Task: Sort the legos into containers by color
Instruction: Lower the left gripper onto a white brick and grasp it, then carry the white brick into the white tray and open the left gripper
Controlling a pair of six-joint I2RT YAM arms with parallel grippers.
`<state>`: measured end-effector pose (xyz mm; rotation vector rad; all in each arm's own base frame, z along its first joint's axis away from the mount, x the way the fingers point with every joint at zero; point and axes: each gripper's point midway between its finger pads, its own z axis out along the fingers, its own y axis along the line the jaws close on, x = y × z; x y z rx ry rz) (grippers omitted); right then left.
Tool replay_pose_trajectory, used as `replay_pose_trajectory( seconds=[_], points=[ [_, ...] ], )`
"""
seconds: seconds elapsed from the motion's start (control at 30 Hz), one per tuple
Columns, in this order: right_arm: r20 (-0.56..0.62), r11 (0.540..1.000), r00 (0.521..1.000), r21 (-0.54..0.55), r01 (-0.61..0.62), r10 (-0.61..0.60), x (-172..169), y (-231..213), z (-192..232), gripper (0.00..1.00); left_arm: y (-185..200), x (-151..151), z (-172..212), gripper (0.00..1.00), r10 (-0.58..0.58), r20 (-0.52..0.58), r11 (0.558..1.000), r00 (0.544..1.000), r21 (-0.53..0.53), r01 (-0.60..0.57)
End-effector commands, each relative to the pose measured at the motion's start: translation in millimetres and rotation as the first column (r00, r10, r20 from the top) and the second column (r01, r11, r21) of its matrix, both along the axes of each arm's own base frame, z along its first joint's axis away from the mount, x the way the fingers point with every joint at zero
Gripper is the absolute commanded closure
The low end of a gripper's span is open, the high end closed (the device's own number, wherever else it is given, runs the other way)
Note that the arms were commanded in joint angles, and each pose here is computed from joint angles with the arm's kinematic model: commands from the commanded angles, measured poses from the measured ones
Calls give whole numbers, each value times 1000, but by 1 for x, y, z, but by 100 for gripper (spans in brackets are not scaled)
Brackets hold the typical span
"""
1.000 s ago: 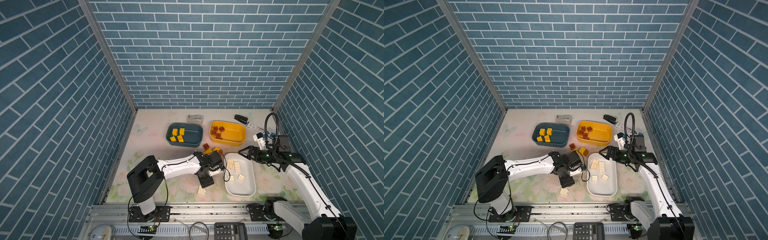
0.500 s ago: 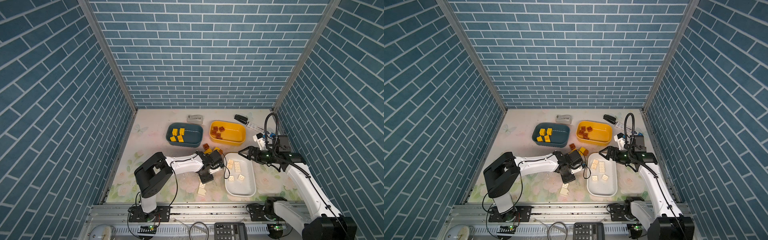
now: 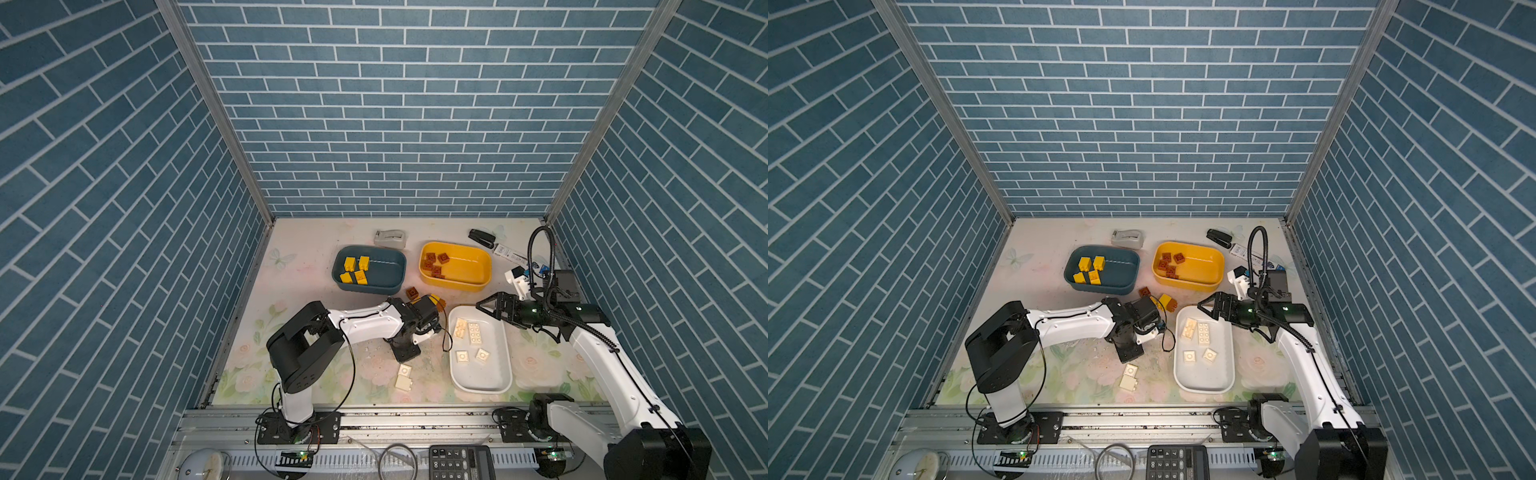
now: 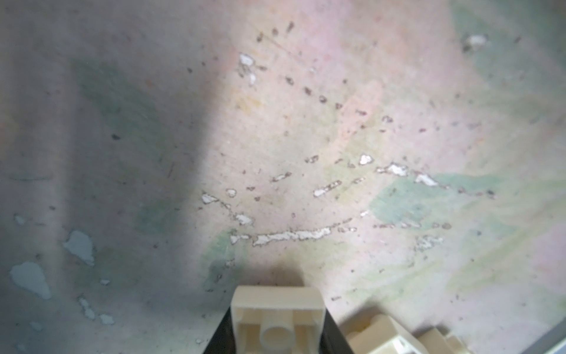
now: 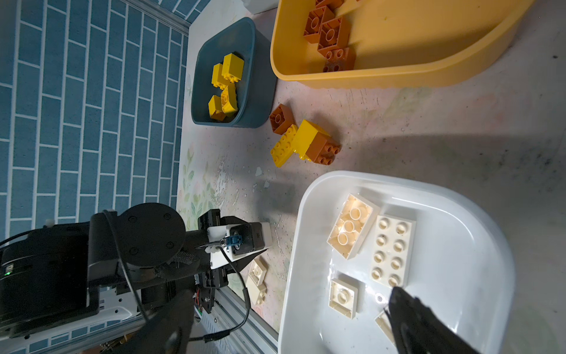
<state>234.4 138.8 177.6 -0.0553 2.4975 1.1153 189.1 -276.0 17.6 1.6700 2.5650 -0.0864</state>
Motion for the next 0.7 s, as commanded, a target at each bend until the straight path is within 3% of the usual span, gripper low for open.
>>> replay_pose_trajectory(
  seconds=[0.0,0.17,0.27,0.47,0.67],
  points=[
    [12,1000,1000,-18,-25,25,-1,0,0,1,2,2,9,68,13,-14,1000,1000,-1,-13],
    [22,999,1000,-46,-18,19,2,-4,1,1,-17,9,40,69,50,-25,996,998,-74,-51],
    [36,998,999,-63,-9,11,5,-8,4,1,-41,13,67,69,98,-49,980,994,-170,-105],
    [56,997,998,-79,26,-21,12,-21,10,1,-104,22,130,69,183,-141,885,973,-406,-226],
    [72,993,996,-97,65,-58,19,-31,13,1,-153,2,138,68,156,-199,866,968,-443,-231]
  ],
)
